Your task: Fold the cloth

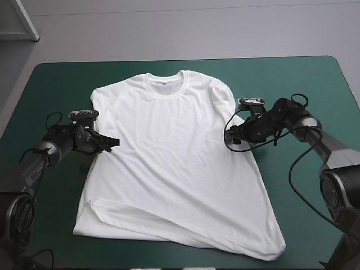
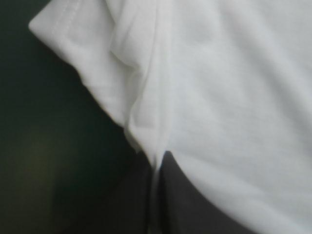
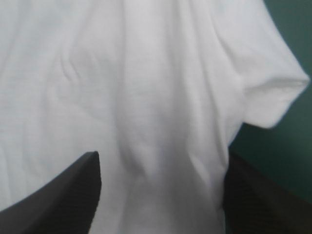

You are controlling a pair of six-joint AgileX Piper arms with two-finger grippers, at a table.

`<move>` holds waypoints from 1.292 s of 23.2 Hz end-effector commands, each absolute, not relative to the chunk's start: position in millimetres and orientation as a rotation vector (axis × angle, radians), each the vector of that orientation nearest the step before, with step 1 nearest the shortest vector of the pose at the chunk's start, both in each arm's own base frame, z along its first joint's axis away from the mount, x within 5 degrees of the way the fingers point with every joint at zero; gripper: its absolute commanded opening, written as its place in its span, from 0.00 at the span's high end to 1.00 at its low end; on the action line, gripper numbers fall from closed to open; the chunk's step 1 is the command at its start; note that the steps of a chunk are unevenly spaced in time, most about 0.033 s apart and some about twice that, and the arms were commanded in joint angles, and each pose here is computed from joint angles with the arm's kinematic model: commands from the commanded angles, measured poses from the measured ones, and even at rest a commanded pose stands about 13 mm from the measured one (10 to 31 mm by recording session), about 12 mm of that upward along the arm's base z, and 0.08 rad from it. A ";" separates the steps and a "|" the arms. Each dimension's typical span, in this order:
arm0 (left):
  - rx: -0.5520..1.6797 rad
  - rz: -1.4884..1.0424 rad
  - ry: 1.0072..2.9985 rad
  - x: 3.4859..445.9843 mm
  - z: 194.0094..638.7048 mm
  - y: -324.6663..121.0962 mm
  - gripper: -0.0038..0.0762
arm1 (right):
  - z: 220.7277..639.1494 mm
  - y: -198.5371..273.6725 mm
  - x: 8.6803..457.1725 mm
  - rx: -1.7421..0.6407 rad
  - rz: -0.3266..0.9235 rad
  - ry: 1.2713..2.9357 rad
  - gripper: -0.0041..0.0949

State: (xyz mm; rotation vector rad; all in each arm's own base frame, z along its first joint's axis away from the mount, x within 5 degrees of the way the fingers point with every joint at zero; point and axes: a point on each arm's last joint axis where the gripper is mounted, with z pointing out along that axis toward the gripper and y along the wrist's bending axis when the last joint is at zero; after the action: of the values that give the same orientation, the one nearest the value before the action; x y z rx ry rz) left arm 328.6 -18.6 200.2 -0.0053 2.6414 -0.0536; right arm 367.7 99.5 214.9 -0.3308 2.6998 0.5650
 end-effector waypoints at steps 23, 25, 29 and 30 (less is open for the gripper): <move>0.191 0.079 2.071 289.5 468.2 -13.6 0.93 | 456.9 87.9 292.4 -0.330 0.427 1.791 0.97; 0.181 0.079 1.984 277.8 499.5 -13.0 0.93 | 487.5 85.9 282.3 -0.338 0.421 1.696 0.97; 0.180 0.095 1.830 254.9 550.1 -11.7 0.93 | 542.5 83.0 260.3 -0.381 0.402 1.537 0.98; 0.188 0.099 1.803 249.3 559.2 -11.7 0.93 | 554.3 82.3 254.0 -0.389 0.402 1.504 0.98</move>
State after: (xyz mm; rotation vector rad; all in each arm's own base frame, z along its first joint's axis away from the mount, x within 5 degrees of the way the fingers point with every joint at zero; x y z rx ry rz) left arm 279.4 -12.4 512.2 0.1871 2.0008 0.0875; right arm 285.8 89.8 497.2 -0.4022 1.7200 0.4207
